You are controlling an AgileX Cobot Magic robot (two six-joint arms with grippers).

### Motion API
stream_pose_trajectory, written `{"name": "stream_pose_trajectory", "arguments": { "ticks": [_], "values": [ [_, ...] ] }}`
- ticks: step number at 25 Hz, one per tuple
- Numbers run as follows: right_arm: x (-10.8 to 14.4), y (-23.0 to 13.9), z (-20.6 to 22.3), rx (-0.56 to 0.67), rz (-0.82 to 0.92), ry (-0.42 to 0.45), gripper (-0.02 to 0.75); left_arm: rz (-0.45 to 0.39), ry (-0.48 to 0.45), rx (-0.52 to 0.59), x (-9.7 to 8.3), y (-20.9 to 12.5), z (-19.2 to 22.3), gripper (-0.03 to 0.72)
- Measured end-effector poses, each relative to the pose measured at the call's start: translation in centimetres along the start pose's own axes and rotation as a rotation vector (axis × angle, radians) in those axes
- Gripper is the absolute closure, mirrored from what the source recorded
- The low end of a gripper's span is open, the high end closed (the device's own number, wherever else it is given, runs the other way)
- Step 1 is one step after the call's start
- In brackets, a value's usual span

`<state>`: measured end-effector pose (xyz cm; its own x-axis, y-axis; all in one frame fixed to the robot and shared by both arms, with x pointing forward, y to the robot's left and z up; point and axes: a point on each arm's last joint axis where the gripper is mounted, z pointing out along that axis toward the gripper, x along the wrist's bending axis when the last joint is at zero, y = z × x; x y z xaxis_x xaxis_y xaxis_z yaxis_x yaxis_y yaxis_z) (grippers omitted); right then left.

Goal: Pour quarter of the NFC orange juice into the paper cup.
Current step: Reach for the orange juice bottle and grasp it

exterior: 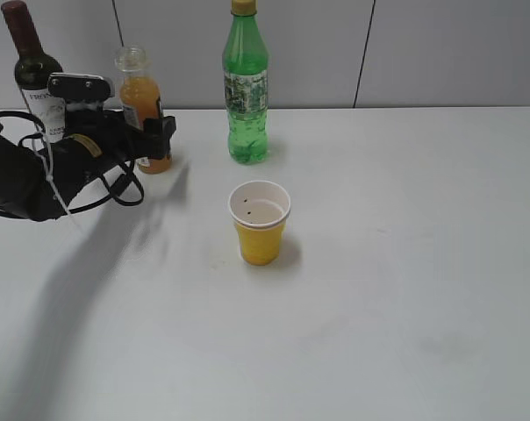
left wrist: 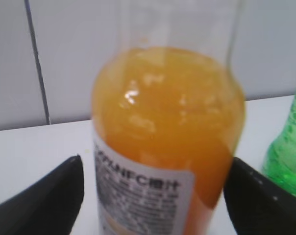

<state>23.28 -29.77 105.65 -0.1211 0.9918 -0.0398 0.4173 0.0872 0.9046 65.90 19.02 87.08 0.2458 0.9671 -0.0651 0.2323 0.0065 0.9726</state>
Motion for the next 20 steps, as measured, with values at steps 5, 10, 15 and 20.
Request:
{"name": "stream_pose_trajectory", "arguments": {
  "ticks": [5,10,15,20],
  "values": [
    [0.0,0.0,0.0,0.0,0.0,0.0,0.146,0.0,0.013,0.021,0.7,-0.7,1.7,0.031],
    [0.0,0.0,0.0,0.0,0.0,0.0,0.146,0.014,0.0,0.015,0.6,-0.7,2.9,0.046],
    [0.0,0.0,0.0,0.0,0.0,0.0,0.146,0.018,-0.004,0.025,0.6,-1.4,3.4,0.081],
    [0.0,0.0,0.0,0.0,0.0,0.0,0.146,0.023,-0.008,0.034,0.6,-1.7,3.4,0.165]
  ]
}}
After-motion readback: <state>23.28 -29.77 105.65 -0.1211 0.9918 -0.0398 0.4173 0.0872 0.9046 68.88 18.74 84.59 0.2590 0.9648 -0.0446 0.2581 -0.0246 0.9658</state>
